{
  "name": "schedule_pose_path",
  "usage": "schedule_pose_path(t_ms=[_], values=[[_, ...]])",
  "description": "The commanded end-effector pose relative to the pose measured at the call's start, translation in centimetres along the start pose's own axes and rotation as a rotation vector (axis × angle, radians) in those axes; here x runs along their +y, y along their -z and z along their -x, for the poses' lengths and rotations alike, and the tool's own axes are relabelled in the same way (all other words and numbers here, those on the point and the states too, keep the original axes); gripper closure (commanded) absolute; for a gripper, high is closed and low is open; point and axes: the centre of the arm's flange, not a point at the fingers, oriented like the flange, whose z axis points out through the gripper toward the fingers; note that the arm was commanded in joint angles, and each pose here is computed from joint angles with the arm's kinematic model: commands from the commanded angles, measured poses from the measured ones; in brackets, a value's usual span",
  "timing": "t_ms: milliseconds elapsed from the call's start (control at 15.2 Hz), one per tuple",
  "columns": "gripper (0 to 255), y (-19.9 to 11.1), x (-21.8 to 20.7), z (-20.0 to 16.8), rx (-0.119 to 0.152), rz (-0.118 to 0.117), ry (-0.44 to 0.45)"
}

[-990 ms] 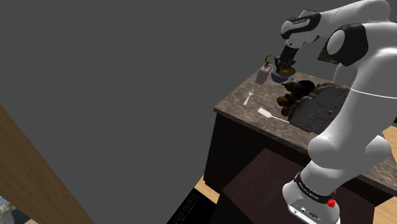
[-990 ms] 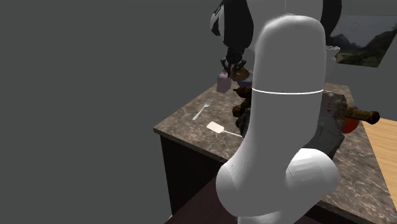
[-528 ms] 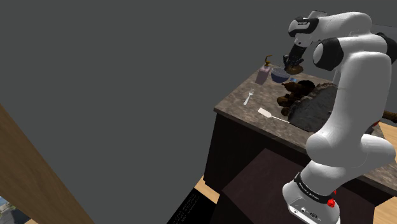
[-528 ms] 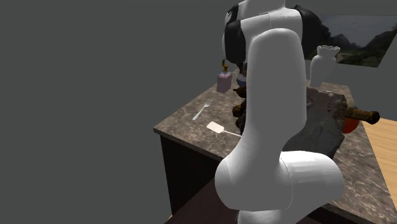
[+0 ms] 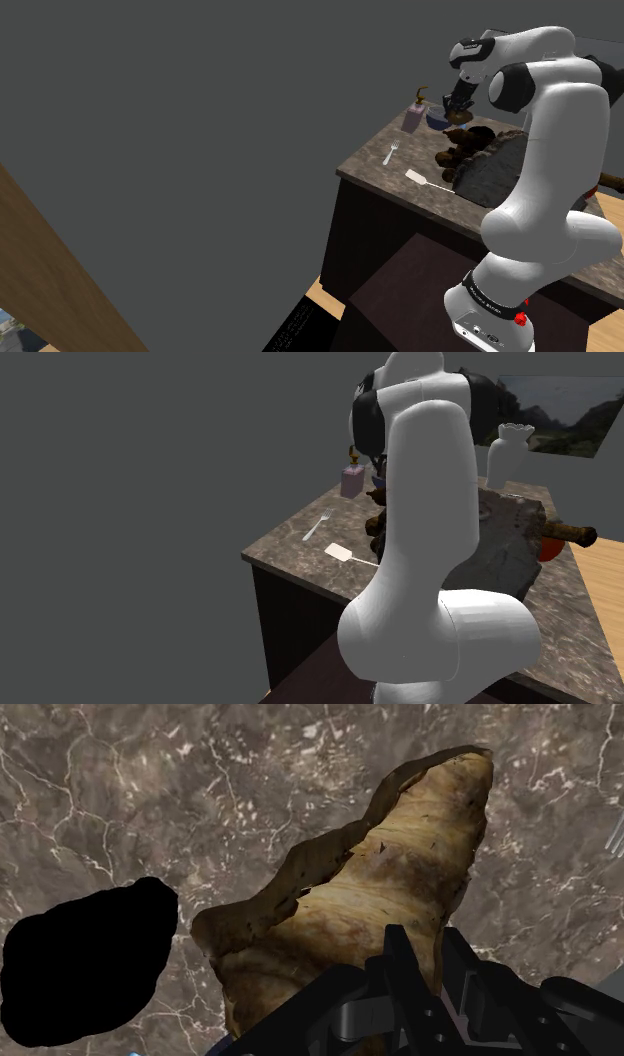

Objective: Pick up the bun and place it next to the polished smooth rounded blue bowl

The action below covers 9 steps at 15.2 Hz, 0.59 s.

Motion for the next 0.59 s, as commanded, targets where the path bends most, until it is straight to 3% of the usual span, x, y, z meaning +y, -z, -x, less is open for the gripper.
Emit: schedule_pose_path(t_ms=[0,528], values=[[255,-1.0,0.0,0.1,0.001,0.0,0.0],[255,-5.2,0.2,0.7,0.001,0.0,0.0]])
